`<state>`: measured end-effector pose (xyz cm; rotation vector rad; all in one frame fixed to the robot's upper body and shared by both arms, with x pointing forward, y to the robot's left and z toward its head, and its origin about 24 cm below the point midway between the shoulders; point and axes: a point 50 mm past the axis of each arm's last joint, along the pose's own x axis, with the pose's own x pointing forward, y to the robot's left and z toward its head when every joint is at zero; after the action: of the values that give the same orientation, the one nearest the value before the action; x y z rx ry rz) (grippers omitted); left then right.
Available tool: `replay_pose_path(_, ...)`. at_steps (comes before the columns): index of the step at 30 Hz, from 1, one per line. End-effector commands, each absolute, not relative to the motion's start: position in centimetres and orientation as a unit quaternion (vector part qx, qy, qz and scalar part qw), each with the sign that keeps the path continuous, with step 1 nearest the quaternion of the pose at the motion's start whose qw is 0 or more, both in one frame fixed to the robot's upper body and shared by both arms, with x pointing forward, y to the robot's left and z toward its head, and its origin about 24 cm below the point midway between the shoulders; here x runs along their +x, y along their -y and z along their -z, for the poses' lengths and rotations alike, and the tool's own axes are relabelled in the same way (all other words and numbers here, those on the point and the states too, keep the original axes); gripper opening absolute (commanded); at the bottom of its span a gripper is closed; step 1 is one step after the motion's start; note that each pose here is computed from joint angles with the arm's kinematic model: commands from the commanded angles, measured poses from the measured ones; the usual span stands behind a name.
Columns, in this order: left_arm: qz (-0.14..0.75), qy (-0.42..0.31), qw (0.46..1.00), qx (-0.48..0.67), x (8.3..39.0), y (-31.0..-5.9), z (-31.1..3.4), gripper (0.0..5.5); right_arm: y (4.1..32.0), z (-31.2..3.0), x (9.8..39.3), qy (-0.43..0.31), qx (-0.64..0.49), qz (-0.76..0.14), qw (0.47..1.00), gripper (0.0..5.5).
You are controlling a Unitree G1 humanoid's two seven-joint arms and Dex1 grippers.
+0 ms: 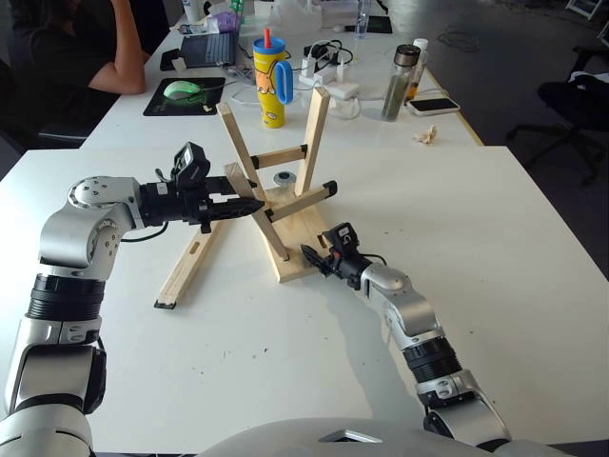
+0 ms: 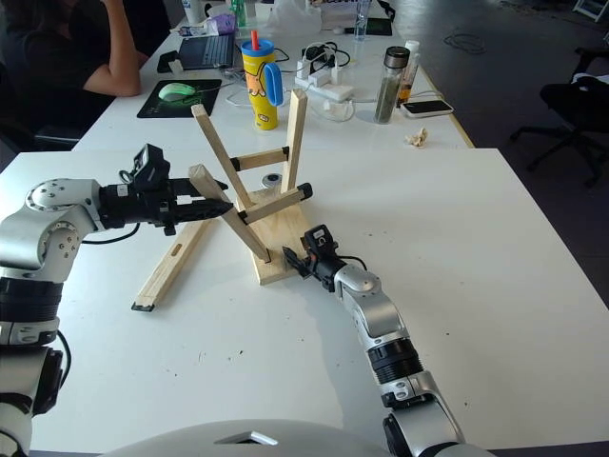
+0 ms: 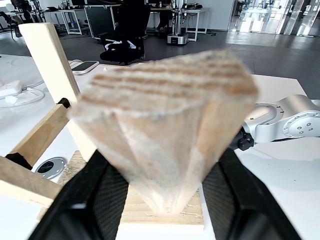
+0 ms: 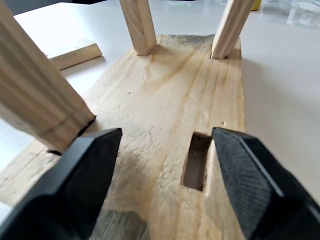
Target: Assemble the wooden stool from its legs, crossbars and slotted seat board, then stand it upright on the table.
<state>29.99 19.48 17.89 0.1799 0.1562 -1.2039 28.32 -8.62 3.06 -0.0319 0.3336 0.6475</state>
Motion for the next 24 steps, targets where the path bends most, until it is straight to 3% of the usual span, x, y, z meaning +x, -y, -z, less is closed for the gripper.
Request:
replay_pose_path(1,0.553,-0.148,0.814,0.096,29.3,-19.6,-14.1,2.02,8.8,0.4,26.3,-0.252,-0.024,-0.326,0.911,3.33)
replay_pose_path(7,0.557,-0.188,0.805,0.076,27.4,-18.6,-10.4,2.02,8.8,0.7,26.0,-0.254,-0.057,-0.337,0.905,3.33)
replay_pose_path(11,0.557,-0.18,0.806,0.085,27.6,-18.0,-10.1,2.02,8.7,0.9,25.8,-0.259,-0.059,-0.343,0.901,3.33)
replay_pose_path(14,0.558,-0.177,0.811,0.028,28.5,-17.1,-10.7,2.02,8.7,1.1,25.7,-0.267,-0.05,-0.339,0.901,3.33)
replay_pose_path(19,0.548,-0.238,0.801,0.035,29.1,-17.8,-8.7,2.02,9.1,1.0,25.9,-0.267,-0.04,-0.326,0.906,3.31)
replay_pose_path(24,0.56,-0.284,0.776,0.056,27.5,-17.8,-5.9,2.02,10.4,-0.2,26.9,-0.236,0.021,-0.281,0.93,3.31)
